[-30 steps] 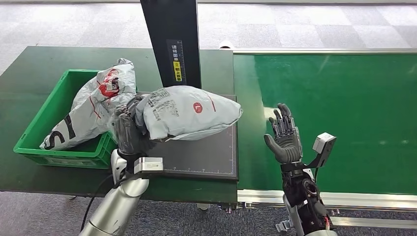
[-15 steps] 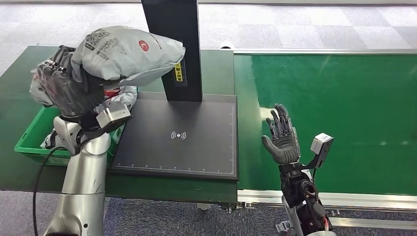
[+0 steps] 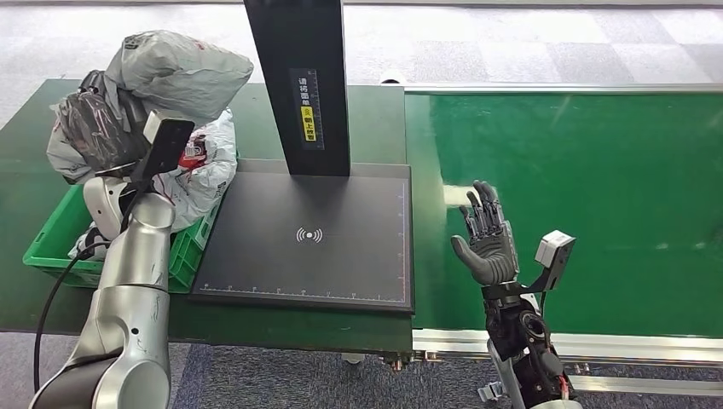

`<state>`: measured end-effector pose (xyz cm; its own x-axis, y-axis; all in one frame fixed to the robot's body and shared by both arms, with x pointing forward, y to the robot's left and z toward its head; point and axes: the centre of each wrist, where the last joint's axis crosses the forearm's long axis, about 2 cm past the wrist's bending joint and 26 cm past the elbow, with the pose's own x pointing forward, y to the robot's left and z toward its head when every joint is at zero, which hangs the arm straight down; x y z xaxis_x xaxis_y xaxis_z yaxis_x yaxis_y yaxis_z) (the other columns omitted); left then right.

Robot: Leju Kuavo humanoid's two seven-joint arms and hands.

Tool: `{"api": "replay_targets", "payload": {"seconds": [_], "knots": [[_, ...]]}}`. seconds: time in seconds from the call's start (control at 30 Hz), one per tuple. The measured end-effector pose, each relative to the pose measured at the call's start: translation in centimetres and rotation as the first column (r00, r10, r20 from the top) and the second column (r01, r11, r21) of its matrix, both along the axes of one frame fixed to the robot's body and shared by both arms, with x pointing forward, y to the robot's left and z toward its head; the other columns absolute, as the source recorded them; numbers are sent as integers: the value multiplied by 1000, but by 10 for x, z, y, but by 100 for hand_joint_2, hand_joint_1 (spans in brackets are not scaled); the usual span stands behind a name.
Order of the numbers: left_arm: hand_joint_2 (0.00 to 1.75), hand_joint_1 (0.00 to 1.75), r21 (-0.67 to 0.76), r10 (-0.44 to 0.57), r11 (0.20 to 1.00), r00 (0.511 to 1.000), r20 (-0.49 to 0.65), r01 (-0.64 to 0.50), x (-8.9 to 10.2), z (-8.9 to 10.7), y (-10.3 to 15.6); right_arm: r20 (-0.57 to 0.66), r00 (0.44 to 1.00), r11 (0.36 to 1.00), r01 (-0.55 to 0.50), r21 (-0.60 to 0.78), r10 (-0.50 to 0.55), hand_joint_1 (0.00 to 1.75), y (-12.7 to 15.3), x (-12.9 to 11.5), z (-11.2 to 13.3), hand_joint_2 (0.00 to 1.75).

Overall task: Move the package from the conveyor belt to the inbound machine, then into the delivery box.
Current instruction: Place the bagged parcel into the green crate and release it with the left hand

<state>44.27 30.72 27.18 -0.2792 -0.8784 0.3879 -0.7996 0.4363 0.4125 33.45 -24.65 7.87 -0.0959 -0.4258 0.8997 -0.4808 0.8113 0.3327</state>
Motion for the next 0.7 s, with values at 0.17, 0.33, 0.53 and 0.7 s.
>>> {"api": "replay_targets", "payload": {"seconds": [0.17,0.33,0.53,0.7], "knots": [[175,175,-18,38,999,997,-70,-40,3,-5,3,-1,1000,1000,-1,-2,1,0,0,0,0,175],[175,175,-168,40,981,955,-294,-93,15,-25,13,-4,1000,1000,-19,-4,19,0,1,1,0,175],[175,175,-179,69,952,745,-664,-248,11,-73,36,-8,999,999,-43,-29,43,0,3,0,-2,175],[175,175,-127,159,929,683,-713,-349,-5,-102,64,-17,998,997,-68,-46,67,0,5,-3,-4,175]]}}
